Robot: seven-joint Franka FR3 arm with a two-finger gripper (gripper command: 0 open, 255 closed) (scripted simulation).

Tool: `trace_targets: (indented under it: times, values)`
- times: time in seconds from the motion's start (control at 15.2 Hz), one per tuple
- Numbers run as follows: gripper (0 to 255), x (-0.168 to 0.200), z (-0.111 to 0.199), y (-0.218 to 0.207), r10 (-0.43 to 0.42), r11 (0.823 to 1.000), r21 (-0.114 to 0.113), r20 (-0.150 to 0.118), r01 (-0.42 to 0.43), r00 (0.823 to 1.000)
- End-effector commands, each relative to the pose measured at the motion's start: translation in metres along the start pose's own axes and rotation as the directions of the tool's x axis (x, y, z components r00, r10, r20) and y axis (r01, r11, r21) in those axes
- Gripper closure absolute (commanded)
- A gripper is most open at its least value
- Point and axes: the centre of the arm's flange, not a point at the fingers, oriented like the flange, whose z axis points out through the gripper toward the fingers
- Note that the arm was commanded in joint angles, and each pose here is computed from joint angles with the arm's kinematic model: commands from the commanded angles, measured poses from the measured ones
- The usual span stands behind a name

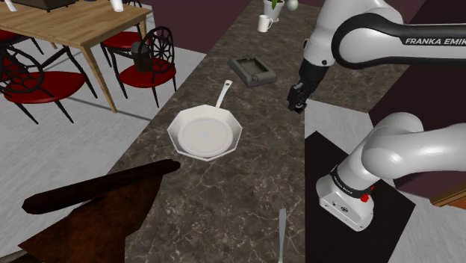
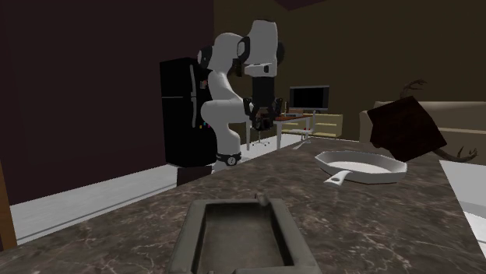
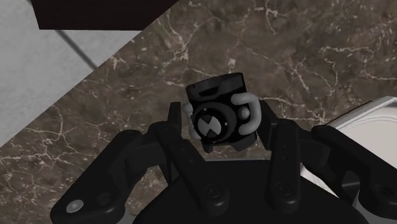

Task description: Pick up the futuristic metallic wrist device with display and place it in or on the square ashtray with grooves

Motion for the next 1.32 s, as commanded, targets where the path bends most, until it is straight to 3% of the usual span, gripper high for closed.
trace_targets:
  times: [0.0, 1.25]
  values:
    - [255, 0.021, -0.001, 0.012, 0.0, 1.0, 0.0, 0.0, 0.0, 1.0]
    - [255, 0.246, -0.005, 0.123, 0.0, 1.0, 0.0, 0.0, 0.0, 1.0]
